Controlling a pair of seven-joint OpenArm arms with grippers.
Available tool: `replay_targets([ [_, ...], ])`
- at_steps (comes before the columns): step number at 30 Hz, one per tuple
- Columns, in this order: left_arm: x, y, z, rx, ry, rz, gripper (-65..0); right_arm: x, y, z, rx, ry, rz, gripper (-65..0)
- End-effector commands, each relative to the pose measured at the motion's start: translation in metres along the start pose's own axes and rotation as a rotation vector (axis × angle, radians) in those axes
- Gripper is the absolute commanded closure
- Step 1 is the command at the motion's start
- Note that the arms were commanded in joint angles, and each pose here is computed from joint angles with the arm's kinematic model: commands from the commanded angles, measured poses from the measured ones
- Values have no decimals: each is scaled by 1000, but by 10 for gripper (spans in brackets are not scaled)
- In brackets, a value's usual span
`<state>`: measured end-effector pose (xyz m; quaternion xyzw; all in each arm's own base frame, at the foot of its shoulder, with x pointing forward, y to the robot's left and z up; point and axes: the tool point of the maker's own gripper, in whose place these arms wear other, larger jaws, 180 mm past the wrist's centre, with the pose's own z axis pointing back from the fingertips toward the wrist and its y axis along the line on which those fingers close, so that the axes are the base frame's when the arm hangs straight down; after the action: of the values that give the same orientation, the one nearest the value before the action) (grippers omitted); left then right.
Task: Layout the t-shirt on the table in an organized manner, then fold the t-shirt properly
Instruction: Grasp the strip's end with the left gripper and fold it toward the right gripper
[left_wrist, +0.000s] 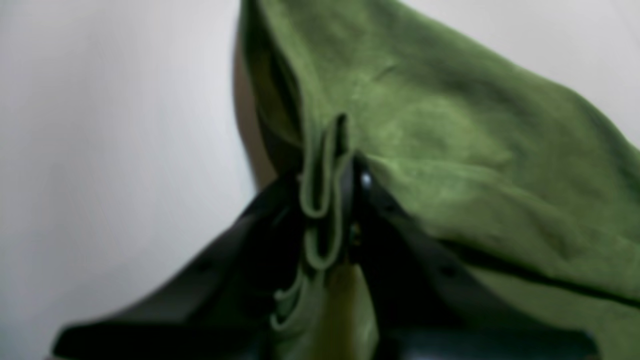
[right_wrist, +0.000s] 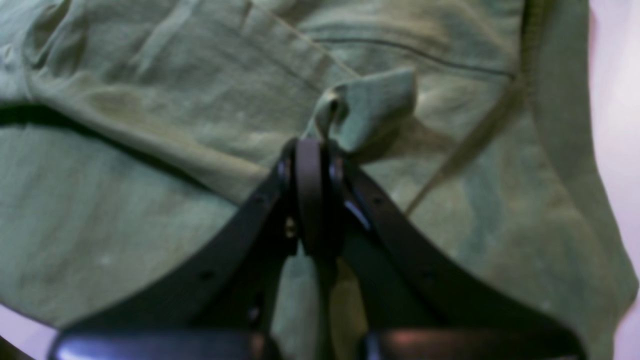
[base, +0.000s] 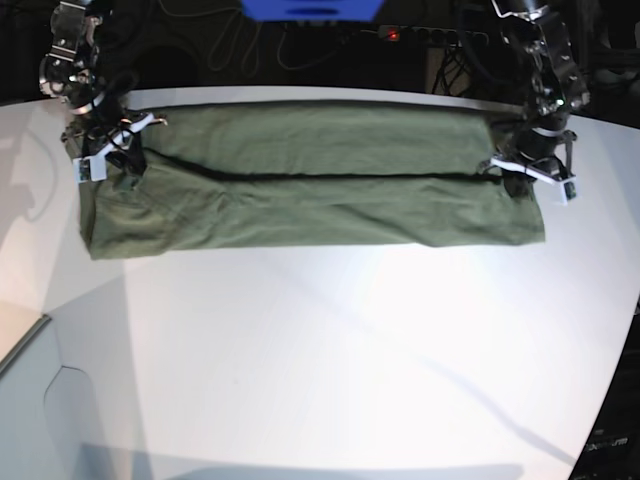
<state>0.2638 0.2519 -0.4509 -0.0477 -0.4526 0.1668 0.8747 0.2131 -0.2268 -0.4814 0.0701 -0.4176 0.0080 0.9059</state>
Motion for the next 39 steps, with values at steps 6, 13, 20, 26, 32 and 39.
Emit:
replay_targets([
  [6,58,-45,25,-77,-194,-50,-1,-16,3,-3,-11,85,13,0],
  [13,1,-166,29,-349,-66,-253,-1,-18,10,-5,-4,84,-1,0],
  [20,-45,-259,19,-475,20,-378,0,-20,10,-4,-4,87,-3,0],
  [26,-67,-308,23,-555,49,-445,0,-20,10,-4,-4,88,-3,0],
  [32,-81,-336,25,-606,66,-505,0,-21,10,-3,-4,90,-3,0],
  [39,-92,-352,22,-625,85,-550,0,-21,10,-3,-4,90,-3,0],
])
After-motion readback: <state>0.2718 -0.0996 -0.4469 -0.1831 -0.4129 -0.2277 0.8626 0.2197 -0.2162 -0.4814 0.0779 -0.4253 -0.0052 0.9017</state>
